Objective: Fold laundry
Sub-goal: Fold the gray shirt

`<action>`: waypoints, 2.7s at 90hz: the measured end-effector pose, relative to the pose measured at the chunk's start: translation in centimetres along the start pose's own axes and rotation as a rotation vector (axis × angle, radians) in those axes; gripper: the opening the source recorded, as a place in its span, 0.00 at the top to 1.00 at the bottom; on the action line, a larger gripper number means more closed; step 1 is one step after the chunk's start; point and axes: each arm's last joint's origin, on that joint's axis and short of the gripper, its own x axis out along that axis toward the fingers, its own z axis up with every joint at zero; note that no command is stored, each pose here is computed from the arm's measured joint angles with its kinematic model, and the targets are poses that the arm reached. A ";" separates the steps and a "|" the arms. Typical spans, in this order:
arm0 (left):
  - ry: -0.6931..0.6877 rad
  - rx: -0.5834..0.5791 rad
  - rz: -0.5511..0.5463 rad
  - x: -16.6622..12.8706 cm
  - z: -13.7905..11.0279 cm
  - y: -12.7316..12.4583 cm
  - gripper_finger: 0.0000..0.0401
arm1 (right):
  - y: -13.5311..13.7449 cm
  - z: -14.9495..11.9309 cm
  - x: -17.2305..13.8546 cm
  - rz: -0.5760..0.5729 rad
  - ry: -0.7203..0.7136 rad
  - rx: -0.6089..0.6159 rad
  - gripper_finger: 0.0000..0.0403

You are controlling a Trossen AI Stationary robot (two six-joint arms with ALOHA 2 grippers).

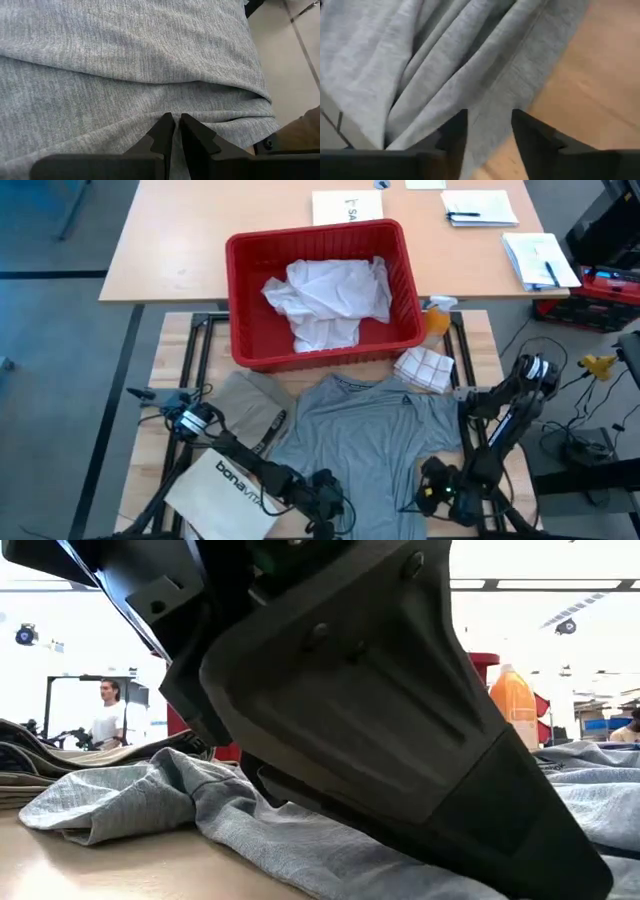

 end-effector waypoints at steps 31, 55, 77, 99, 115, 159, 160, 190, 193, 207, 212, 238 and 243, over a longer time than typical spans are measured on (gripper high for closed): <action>0.000 0.006 -0.002 0.0 0.0 0.0 0.94 | 0.6 0.5 1.4 -0.068 0.022 0.023 0.58; 0.008 0.013 -0.011 0.0 0.0 0.0 0.94 | 0.2 0.5 1.7 -0.109 0.022 -0.003 0.90; 0.009 0.019 -0.012 0.0 0.0 0.0 0.94 | 0.1 0.6 1.0 -0.113 0.039 -0.038 0.99; 0.010 0.024 -0.013 0.0 0.0 0.0 0.94 | -1.4 0.6 -3.0 -0.184 0.072 -0.072 1.00; 0.011 0.027 -0.015 0.0 0.0 0.0 0.94 | -1.9 0.5 -4.3 -0.196 0.096 -0.088 1.00; 0.059 0.082 0.001 -3.0 1.3 -0.6 0.94 | -1.8 0.1 -4.7 -0.224 0.159 -0.127 1.00; 0.056 0.085 0.000 -3.1 1.5 -0.7 0.94 | -1.8 0.1 -4.7 -0.225 0.161 -0.131 1.00; 0.121 0.112 0.051 -3.9 0.9 -0.3 0.94 | -2.5 0.1 -5.4 -0.324 0.249 -0.159 1.00; 0.118 0.101 0.051 -3.8 0.8 -0.3 0.94 | -2.4 0.1 -5.6 -0.315 0.250 -0.160 1.00; 0.126 0.075 0.065 -3.3 0.3 0.0 0.94 | -2.4 0.4 -6.3 -0.291 0.254 -0.170 1.00; 0.127 0.067 0.068 -3.3 0.3 0.1 0.94 | -2.3 0.5 -6.5 -0.276 0.254 -0.169 1.00; 0.013 0.038 -0.013 -3.1 1.5 -0.7 0.94 | -2.3 0.7 -6.6 -0.274 0.234 -0.179 1.00; -0.020 0.034 -0.035 -3.2 1.7 -1.1 0.94 | -2.3 0.7 -6.6 -0.269 0.234 -0.179 1.00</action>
